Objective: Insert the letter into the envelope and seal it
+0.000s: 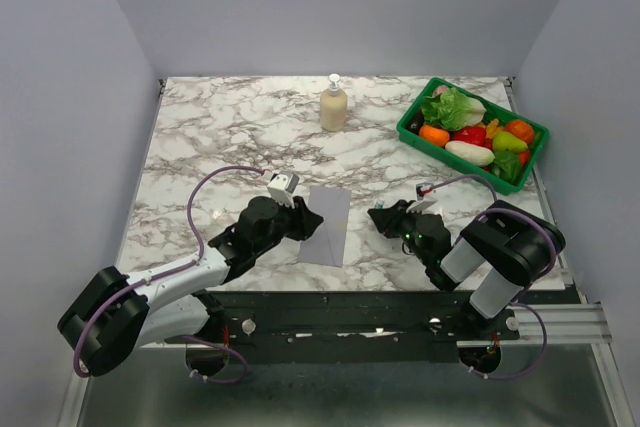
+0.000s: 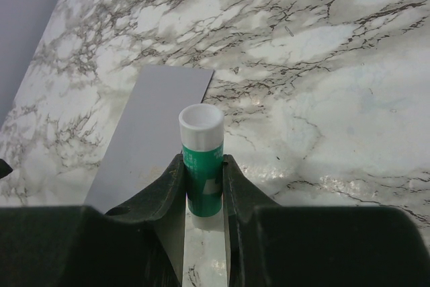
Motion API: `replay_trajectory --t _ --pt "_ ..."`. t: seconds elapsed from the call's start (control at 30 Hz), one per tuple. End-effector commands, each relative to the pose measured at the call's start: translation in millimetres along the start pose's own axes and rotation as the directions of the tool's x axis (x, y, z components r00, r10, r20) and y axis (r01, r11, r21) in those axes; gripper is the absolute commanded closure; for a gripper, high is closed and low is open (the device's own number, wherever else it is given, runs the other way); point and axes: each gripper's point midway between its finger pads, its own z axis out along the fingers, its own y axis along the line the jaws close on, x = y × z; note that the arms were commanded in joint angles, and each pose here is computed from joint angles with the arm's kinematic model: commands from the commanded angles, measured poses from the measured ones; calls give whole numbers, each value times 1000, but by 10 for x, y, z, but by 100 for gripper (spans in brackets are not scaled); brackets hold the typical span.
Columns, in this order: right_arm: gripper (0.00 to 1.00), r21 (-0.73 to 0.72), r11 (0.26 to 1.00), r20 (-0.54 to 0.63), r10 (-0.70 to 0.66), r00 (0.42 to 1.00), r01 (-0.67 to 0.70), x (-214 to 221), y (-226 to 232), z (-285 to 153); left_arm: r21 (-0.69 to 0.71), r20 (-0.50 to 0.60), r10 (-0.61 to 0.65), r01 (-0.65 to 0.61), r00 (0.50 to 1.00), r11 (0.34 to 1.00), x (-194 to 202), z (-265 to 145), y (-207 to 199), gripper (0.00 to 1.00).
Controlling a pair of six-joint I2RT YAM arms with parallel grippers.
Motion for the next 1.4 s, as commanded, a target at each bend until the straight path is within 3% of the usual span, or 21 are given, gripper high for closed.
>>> replay_trajectory --t 0.0,0.5,1.37 --pt "99 -128 990 201 -31 979 57 -475 304 -8 25 6 12 -12 1000 1000 -12 7 -28 62" --pt "99 -130 969 178 -184 967 208 -255 334 -61 34 0 -1 1 1000 999 24 25 -29 63" --pt "99 -14 912 151 -403 903 410 112 333 -78 20 8 -4 4 1000 1000 50 -31 13 65"
